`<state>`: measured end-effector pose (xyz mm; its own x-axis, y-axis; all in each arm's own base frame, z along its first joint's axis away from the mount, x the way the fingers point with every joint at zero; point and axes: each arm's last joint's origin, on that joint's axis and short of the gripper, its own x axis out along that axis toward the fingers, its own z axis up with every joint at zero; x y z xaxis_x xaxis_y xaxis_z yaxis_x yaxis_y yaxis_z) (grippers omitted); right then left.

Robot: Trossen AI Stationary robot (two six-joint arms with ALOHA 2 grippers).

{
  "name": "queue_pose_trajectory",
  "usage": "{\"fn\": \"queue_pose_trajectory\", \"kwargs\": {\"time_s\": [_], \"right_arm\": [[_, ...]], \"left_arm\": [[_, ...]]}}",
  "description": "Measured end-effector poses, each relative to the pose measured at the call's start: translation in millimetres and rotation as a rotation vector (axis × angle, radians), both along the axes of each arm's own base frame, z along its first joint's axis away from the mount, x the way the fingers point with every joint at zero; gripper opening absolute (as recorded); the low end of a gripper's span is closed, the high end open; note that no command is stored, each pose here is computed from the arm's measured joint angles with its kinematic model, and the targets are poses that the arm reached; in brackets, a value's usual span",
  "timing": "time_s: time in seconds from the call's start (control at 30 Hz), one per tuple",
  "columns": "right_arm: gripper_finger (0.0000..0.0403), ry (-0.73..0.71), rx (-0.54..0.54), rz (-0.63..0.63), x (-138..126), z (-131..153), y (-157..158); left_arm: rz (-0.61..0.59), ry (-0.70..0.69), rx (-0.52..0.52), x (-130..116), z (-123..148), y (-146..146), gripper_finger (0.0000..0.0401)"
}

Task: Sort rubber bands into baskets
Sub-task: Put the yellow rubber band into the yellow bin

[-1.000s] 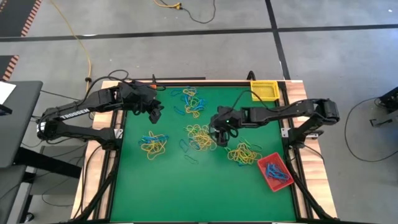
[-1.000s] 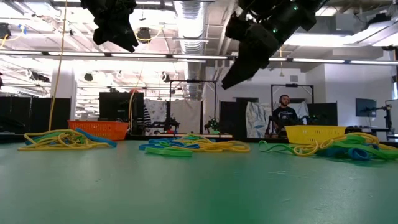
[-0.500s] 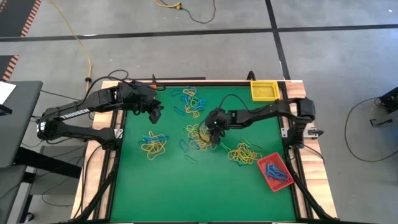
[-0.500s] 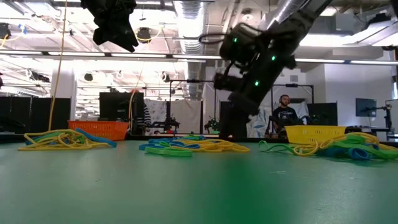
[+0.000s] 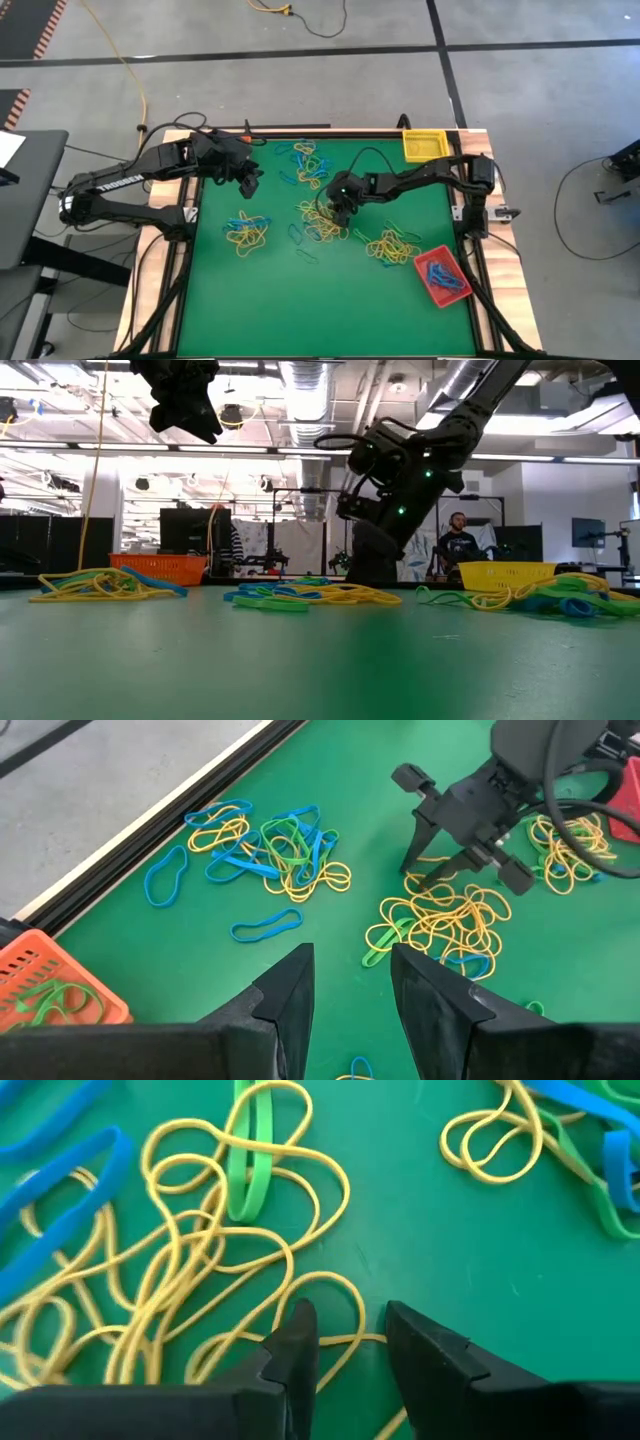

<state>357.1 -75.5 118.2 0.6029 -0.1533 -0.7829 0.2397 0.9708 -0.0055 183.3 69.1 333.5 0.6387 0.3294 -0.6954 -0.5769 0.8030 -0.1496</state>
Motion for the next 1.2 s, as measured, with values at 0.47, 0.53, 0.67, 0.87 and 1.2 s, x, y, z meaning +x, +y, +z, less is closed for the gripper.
{"fn": "queue_pose_trajectory", "kwargs": {"time_s": [0.47,0.53,0.67,0.87,1.2], "right_arm": [[0.0015,0.003,-0.031,0.047,-5.7,15.3,3.1],[0.0016,-0.022,-0.037,0.046,-7.9,27.5,3.6],[0.0015,-0.039,-0.115,0.003,-17.1,55.6,6.6],[0.0014,-0.046,-0.249,-0.089,-43.3,102.3,9.6],[0.0013,0.123,-0.393,-0.364,-108.9,144.9,-6.3]], "left_arm": [[0.000,0.000,0.000,0.0,0.0,0.0,0.0124],[0.000,0.000,0.000,-0.1,0.0,0.0,0.0124],[0.000,0.000,0.000,0.0,0.0,-0.1,0.0124],[-0.001,0.000,0.000,0.0,0.0,-0.1,0.0124],[0.000,0.000,0.000,0.0,0.0,0.0,0.0124]]}}
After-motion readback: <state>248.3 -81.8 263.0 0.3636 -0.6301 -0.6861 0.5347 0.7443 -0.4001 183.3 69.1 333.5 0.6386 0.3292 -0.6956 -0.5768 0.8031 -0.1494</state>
